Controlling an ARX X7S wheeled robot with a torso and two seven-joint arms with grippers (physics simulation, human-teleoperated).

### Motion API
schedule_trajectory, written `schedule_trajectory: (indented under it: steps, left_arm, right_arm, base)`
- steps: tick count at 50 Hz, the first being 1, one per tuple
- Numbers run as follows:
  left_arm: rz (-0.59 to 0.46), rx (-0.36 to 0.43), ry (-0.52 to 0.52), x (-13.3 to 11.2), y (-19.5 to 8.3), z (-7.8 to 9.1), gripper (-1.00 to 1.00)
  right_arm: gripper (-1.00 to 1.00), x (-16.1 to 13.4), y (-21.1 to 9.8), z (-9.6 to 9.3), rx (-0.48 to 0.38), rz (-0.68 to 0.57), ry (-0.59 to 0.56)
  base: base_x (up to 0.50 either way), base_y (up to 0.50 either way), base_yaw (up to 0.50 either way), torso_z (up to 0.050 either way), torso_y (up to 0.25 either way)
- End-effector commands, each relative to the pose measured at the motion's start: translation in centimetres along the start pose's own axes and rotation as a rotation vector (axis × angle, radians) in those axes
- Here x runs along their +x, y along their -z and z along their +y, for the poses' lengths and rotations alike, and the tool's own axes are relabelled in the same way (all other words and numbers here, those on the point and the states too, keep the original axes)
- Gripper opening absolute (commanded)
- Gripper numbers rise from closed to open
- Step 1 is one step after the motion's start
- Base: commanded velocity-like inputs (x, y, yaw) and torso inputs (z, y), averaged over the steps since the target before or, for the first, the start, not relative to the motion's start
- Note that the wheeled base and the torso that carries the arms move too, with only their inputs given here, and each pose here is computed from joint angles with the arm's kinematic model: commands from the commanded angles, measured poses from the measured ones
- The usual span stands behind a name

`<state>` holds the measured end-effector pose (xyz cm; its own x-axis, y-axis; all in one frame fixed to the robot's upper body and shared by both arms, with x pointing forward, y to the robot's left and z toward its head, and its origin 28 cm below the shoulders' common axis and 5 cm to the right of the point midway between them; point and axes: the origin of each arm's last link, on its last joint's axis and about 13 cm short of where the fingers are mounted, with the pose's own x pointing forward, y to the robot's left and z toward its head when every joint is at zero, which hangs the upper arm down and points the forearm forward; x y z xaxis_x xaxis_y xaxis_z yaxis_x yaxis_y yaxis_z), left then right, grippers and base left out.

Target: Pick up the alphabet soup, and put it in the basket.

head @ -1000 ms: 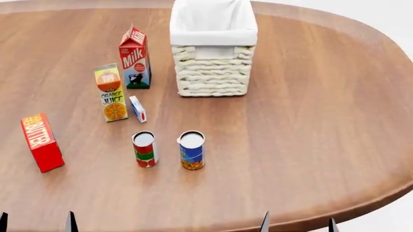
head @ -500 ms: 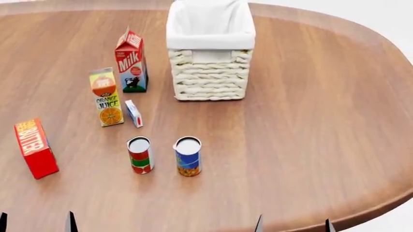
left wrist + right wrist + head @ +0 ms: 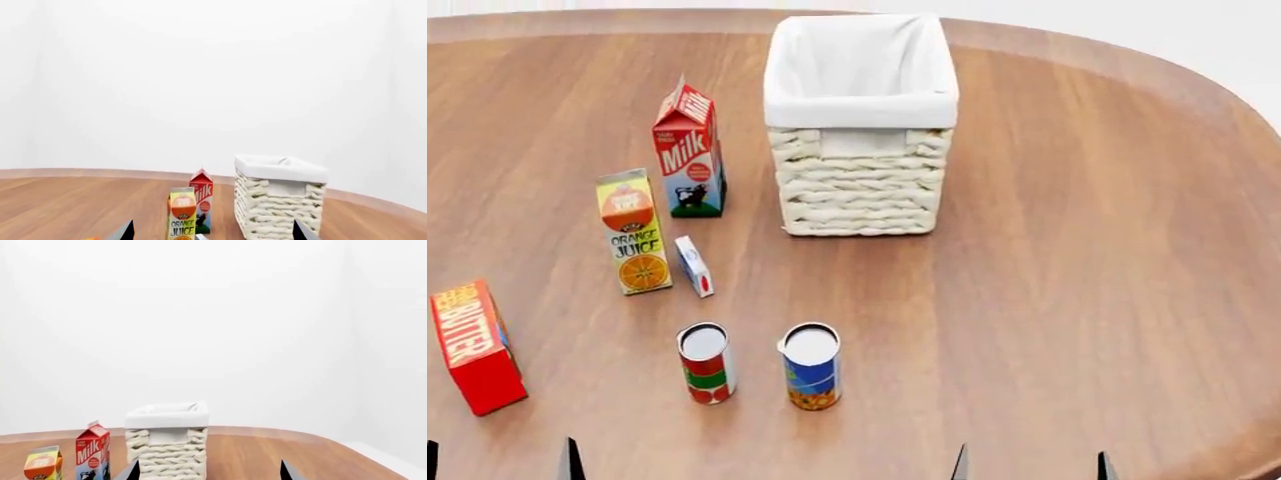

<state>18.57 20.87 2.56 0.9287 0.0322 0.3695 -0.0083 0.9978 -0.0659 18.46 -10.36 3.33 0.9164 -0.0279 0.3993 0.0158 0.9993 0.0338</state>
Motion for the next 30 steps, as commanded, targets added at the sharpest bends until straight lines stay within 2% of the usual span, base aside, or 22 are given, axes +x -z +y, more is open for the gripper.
schedule_trajectory:
  steps: [1,30]
  left_arm:
    - [-0.005,-0.001,0.001,-0.02,0.00,0.00,1.00]
    - [-0.005,0.001,-0.001,-0.02,0.00,0.00,1.00]
  right_arm:
    - [1.00,0.10,0.08,-0.02,-0.001,0.006,0.004]
    - [1.00,0.05,0.10,0.03,-0.001,0.006,0.005]
  base:
    - [0.19,0.00,0.00,0.000,0.000]
    - [0.19,0.00,0.00,0.000,0.000]
